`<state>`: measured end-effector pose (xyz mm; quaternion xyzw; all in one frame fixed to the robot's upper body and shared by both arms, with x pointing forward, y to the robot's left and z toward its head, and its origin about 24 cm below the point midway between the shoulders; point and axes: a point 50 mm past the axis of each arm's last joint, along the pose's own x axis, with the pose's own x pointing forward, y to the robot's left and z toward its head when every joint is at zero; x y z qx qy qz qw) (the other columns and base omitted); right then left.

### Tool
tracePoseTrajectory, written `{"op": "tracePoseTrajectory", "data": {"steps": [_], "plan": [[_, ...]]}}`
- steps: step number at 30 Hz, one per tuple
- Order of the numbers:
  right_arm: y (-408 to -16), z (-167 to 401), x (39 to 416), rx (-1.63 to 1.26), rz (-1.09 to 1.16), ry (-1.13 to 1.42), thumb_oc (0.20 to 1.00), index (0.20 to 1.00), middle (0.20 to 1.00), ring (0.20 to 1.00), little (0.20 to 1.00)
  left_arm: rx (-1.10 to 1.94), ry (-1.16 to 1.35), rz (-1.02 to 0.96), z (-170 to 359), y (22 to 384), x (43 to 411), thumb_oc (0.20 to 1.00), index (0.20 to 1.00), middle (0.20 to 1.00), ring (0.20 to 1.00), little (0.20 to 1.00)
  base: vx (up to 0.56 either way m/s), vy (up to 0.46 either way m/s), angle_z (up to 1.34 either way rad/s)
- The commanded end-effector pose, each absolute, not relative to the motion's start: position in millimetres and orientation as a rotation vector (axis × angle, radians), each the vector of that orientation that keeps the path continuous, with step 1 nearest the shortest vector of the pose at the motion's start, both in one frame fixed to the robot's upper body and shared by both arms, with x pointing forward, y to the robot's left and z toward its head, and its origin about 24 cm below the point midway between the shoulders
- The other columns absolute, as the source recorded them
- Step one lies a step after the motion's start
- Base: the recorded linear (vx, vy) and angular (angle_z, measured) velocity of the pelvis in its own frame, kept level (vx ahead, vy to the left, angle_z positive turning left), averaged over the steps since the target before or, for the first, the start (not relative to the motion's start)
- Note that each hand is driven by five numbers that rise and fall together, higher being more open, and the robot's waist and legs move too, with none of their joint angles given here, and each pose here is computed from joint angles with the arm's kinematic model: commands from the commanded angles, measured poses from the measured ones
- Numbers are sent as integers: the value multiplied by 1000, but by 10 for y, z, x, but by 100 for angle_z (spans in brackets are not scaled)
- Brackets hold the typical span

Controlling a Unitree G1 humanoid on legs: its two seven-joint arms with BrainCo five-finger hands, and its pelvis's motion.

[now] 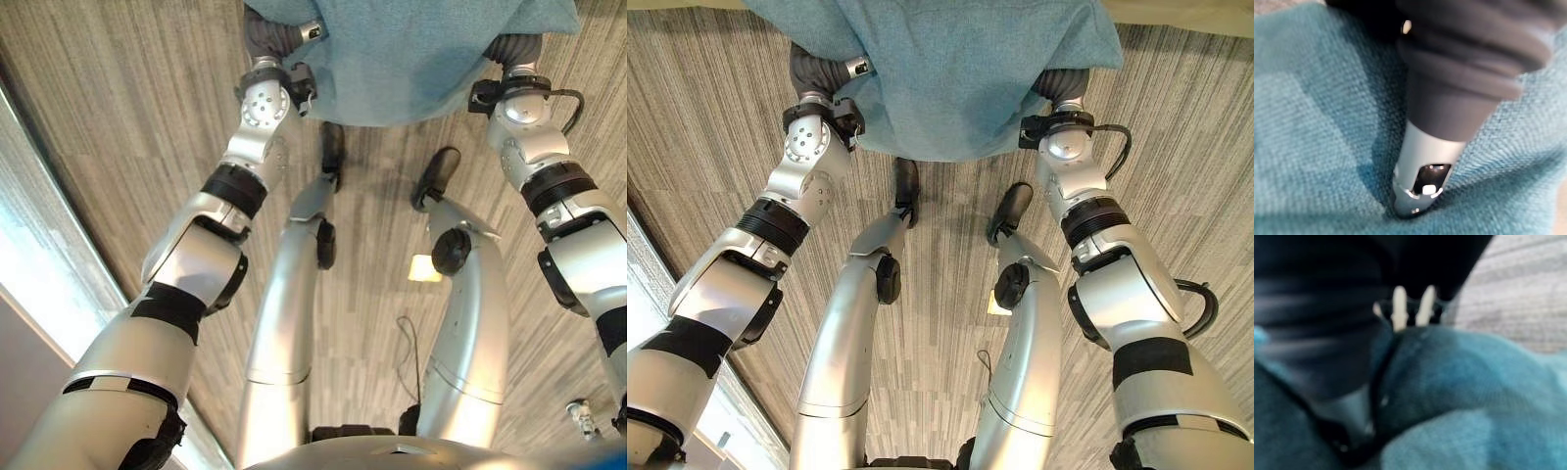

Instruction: Pick up all the scattered cushions and arrange them neatly on the sofa.

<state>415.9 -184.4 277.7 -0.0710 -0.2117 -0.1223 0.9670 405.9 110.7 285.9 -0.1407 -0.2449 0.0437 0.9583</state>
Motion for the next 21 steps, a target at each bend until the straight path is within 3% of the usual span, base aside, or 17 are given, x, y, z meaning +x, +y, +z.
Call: {"op": "tracePoseTrajectory", "data": {"steps": [1,2,21], "plan": [[-656,2812,4075,-199,212,-522,200,200,200,200,200,-453,-635,-240,3102,427,3774,526,526,526,526,526,0,0,0],[-650,2843,4068,-200,212,-535,200,200,200,200,200,-470,-642,-244,3123,428,3763,200,200,200,200,200,0,0,0],[-1190,3385,3776,-62,19,-860,200,200,200,200,200,-494,-804,-180,3255,872,3644,200,200,200,200,200,-25,-7,-1]]}}
